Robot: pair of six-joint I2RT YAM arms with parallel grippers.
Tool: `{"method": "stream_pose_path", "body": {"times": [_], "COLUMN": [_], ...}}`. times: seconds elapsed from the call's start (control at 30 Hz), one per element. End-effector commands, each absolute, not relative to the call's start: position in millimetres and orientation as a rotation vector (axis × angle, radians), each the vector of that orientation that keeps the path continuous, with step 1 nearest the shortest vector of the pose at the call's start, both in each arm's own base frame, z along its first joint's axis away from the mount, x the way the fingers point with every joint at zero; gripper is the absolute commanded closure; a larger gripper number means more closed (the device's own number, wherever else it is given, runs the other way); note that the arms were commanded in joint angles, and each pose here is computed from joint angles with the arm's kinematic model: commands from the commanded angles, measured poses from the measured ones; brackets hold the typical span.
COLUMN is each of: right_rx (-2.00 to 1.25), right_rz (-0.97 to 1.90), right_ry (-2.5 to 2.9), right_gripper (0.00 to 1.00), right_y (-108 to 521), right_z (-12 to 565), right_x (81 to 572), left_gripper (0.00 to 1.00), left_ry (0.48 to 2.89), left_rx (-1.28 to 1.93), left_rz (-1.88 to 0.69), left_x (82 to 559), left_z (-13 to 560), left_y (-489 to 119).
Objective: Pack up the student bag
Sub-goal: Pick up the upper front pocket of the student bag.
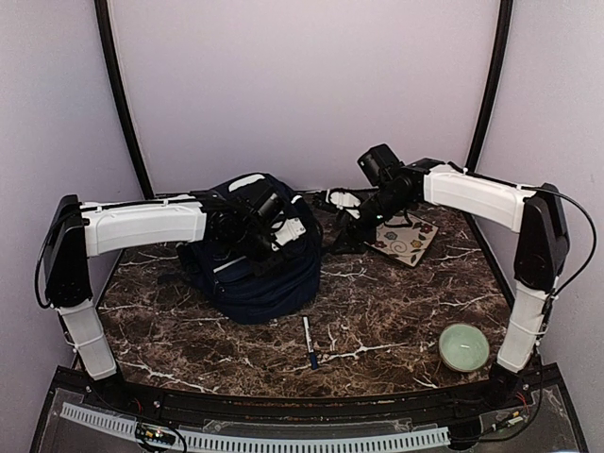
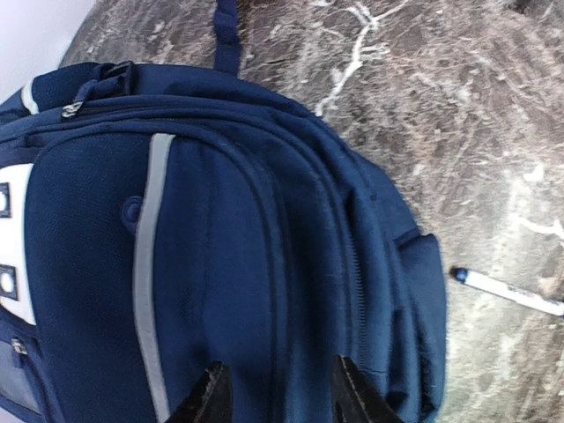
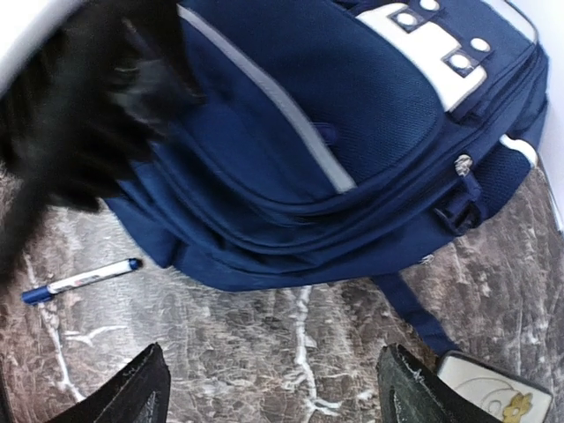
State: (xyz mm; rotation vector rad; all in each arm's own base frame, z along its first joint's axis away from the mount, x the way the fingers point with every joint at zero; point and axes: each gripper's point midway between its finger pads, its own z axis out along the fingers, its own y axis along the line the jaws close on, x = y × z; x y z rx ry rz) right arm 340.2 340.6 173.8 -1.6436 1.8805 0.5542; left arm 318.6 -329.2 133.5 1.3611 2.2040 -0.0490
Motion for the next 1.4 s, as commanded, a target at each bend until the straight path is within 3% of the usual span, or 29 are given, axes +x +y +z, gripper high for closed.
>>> {"method": "stream_pose_path", "body": {"times": [0.0, 0.3, 0.47, 0.83, 1.37], "right_rx": [-1.806, -1.966, -2.145, -2.507, -2.697], "right_rz": [0.647, 0.596, 0.388, 0.083, 0.064], "right_ry": [1.849, 1.851, 1.713, 1.278, 1.109], "right_gripper": [0.28, 0.38, 0.45, 0.49, 0.47], "right_y": [339.2, 327.9, 338.8, 374.4, 401.7], "right_z": [172.3, 139.5, 122.6, 85.1, 34.4], "right_x": [302.3, 272.3, 252.1, 217.0, 188.1], "left_gripper": [0.59, 0.68, 0.81, 1.00, 1.00], "left_ry": [2.091, 1.962, 1.936, 1.977, 1.996], "left_rx": [1.375, 1.317, 1.257, 1.072, 0.943], "left_rz": [0.156, 0.374, 0.384, 0.162, -0.001], "left_x": [339.9, 352.9, 355.7, 365.3, 375.1], "left_z": [139.4, 149.0, 160.4, 182.1, 204.6], "left_y": [-316.2, -287.7, -279.6, -268.7, -260.2]}}
